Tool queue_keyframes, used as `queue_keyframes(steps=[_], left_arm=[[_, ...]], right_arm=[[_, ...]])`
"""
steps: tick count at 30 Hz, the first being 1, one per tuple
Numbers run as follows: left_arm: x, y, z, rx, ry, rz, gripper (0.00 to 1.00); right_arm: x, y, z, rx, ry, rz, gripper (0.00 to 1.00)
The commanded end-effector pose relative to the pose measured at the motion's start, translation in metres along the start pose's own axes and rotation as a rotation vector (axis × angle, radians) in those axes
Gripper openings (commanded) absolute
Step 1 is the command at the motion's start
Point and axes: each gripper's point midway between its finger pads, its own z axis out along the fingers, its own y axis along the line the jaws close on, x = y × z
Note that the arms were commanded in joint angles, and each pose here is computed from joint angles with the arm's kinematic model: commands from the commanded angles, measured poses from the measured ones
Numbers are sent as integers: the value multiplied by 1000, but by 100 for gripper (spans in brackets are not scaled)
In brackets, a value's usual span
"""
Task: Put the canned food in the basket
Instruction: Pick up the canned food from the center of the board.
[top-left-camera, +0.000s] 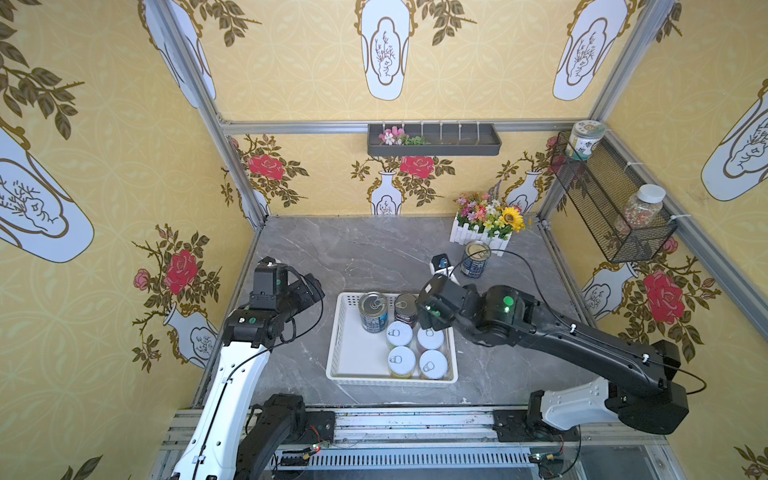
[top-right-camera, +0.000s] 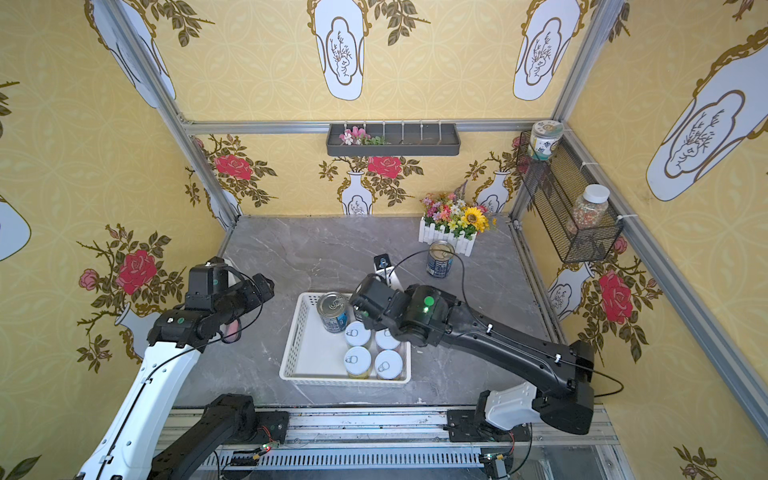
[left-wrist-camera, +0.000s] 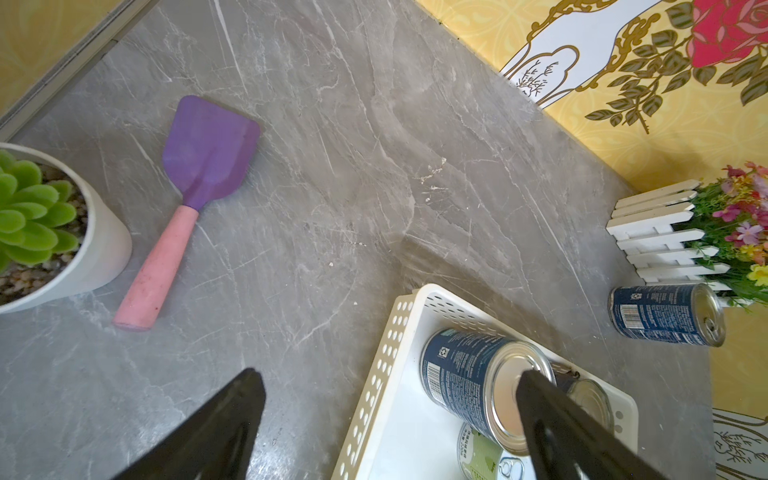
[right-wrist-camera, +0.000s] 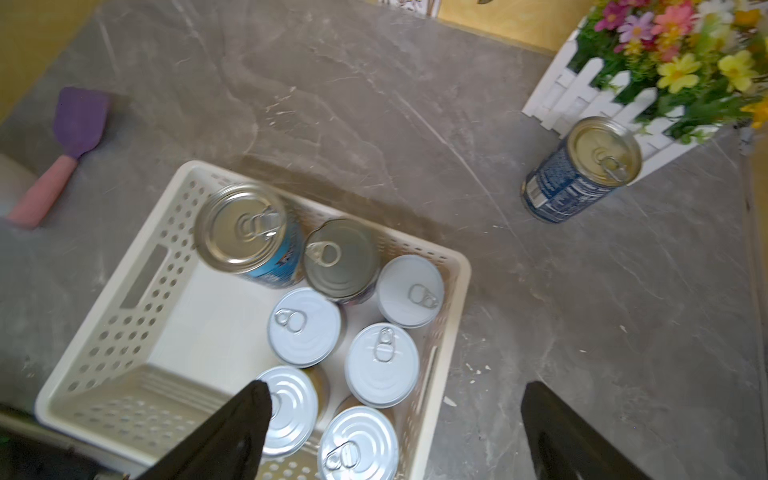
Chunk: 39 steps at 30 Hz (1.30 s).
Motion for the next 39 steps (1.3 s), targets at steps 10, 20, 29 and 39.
queue_keyframes(steps=[10,20,29,39], left_arm=[[-1,-2,0,12,-7,4,100],[0,-4,1,21,-3,9,100],[0,-6,1,28,-1,12,100],[1,-5,2,25,4,12,100]], right_arm=[[-33,-114,99,-46,158,388,97],[-49,-174,158,103,243,460,97],[-47,-197,195,154,330,468,97],[-44,-207,226,140,373,474,97]])
